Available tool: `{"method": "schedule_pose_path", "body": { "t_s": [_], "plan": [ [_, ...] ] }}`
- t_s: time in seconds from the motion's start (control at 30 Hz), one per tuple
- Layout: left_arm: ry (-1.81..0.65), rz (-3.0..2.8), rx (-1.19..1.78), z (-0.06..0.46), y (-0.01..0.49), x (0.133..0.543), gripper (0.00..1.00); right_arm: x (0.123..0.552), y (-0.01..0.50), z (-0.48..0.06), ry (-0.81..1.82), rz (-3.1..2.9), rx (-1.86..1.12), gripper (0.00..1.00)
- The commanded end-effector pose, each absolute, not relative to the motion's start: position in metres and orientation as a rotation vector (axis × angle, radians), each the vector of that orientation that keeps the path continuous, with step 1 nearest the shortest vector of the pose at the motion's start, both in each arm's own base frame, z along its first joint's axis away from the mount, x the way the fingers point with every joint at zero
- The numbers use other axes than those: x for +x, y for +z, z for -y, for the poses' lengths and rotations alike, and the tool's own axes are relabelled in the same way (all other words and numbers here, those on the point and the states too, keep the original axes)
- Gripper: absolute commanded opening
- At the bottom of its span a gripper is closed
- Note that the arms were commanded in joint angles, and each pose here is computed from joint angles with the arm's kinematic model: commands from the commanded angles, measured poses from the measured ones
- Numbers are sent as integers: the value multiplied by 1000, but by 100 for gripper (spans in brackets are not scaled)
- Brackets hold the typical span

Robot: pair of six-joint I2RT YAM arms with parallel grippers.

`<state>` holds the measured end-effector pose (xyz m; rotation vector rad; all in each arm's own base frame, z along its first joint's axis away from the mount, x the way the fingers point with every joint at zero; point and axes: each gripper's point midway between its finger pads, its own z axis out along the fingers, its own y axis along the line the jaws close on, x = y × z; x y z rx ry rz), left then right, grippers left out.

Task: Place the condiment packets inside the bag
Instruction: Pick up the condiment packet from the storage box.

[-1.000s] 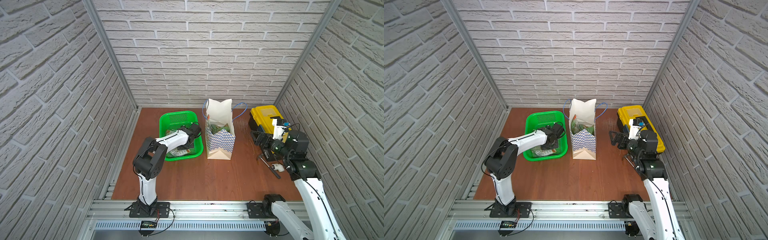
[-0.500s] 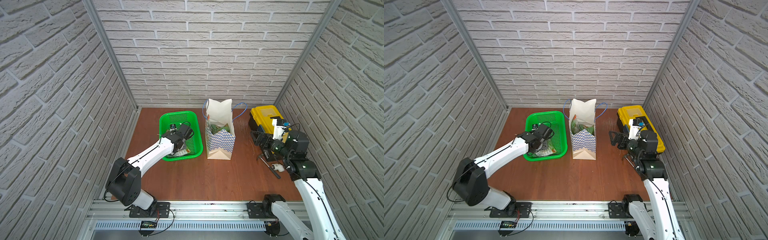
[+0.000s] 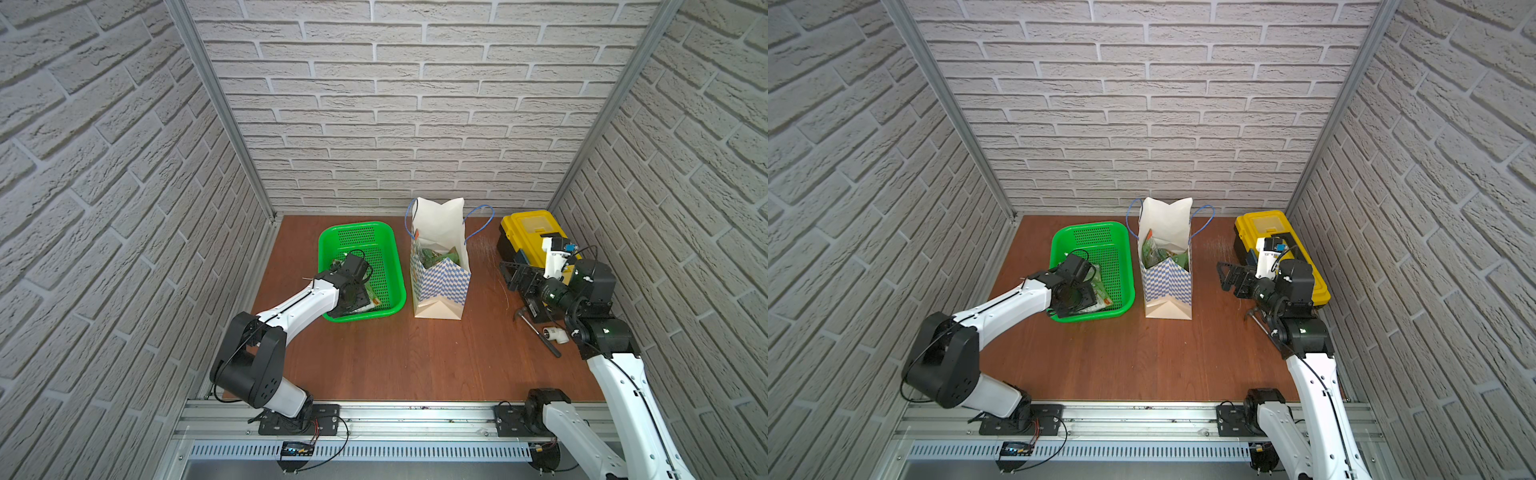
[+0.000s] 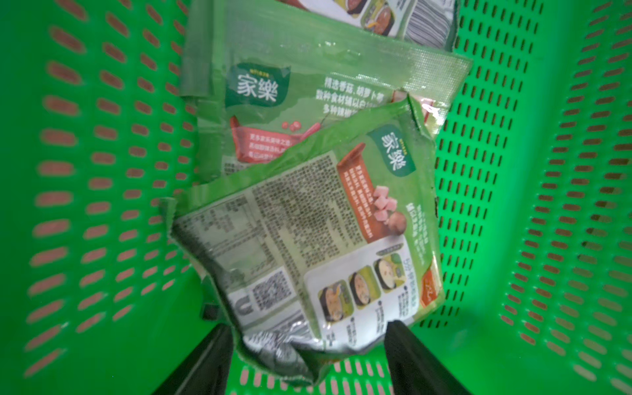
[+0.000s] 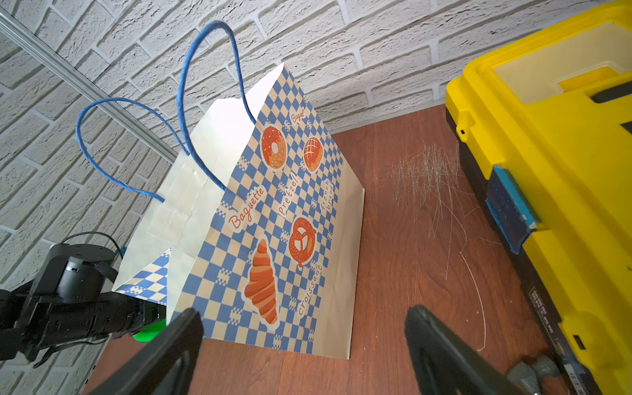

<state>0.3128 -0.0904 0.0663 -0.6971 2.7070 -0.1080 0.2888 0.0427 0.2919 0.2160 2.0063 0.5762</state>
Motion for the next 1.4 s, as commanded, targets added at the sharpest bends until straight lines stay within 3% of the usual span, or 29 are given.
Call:
{"method": "schedule_pose_path", "body": {
  "t_s": [0.0, 0.23, 0.4, 0.5, 1.03, 1.37],
  "plan": [
    [-233, -2723, -745, 101, 50, 318, 72, 293, 294, -41, 568, -1983, 206, 96],
    [-294, -2718, -801, 101, 25, 328, 52, 291, 295, -40, 558, -1981, 205, 96],
    [-292, -2662, -840, 92, 24, 330, 14, 292, 292, -41, 566, -1986, 205, 97],
    [-282, -2645, -819, 90, 35, 333, 0, 292, 293, -40, 561, -1985, 206, 96],
    [-331, -2421, -680, 77, 147, 329, 0, 291, 295, -40, 557, -1980, 207, 96],
    [-394, -2358, -618, 79, 185, 320, 0, 292, 291, -39, 547, -1987, 211, 97]
  ]
}}
